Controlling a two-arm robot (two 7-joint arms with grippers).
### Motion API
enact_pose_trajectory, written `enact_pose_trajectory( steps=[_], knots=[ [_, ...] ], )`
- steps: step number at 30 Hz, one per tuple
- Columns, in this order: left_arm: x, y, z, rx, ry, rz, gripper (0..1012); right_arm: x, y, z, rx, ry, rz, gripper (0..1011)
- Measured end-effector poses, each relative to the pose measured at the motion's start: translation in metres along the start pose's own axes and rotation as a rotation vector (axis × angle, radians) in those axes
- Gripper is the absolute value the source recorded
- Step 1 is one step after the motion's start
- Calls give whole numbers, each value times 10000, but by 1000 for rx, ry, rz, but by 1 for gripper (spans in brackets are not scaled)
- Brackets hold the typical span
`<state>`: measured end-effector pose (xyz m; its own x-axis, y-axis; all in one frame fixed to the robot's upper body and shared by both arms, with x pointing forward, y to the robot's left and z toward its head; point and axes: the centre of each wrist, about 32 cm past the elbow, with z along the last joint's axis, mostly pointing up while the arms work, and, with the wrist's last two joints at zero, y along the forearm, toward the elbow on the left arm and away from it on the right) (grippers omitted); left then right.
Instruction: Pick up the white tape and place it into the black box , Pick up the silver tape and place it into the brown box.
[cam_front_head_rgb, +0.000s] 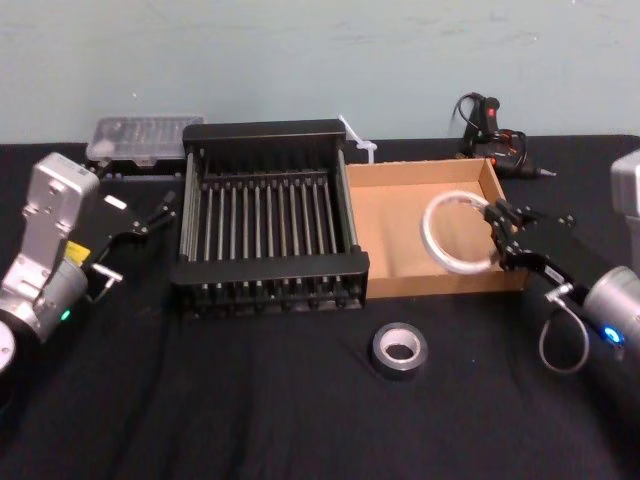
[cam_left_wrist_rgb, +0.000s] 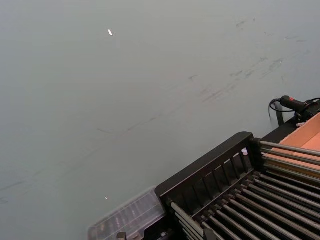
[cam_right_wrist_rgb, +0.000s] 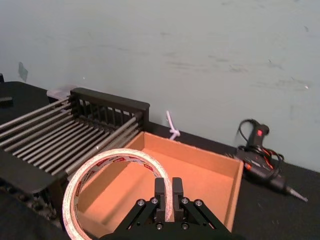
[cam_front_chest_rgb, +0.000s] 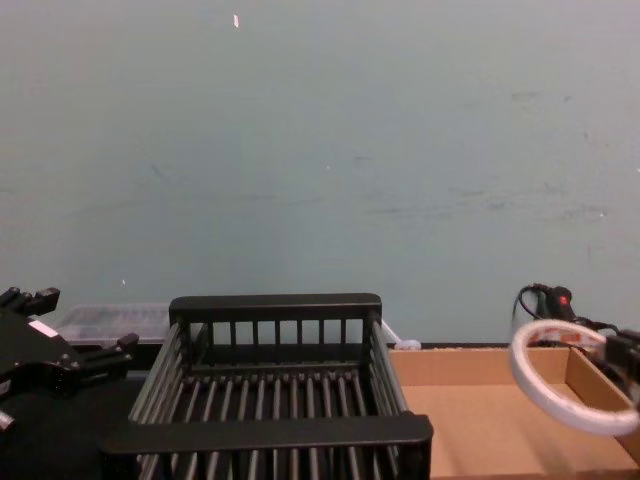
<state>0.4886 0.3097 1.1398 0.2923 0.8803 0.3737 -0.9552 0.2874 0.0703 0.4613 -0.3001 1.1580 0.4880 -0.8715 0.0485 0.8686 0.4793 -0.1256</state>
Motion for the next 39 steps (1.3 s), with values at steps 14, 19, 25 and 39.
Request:
enact_pose_trajectory(
  steps=[14, 19, 25, 39],
  knots=[
    [0, 0, 0, 0, 0, 0, 1001, -130, 402, 128, 30, -10, 37, 93],
    [0, 0, 0, 0, 0, 0, 1001, -183, 580, 157, 30, -7, 48, 93],
    [0, 0, 0, 0, 0, 0, 1001, -210, 745, 200, 33, -8, 51, 93],
    [0, 0, 0, 0, 0, 0, 1001, -266, 1077, 285, 50, -34, 89, 92]
  ],
)
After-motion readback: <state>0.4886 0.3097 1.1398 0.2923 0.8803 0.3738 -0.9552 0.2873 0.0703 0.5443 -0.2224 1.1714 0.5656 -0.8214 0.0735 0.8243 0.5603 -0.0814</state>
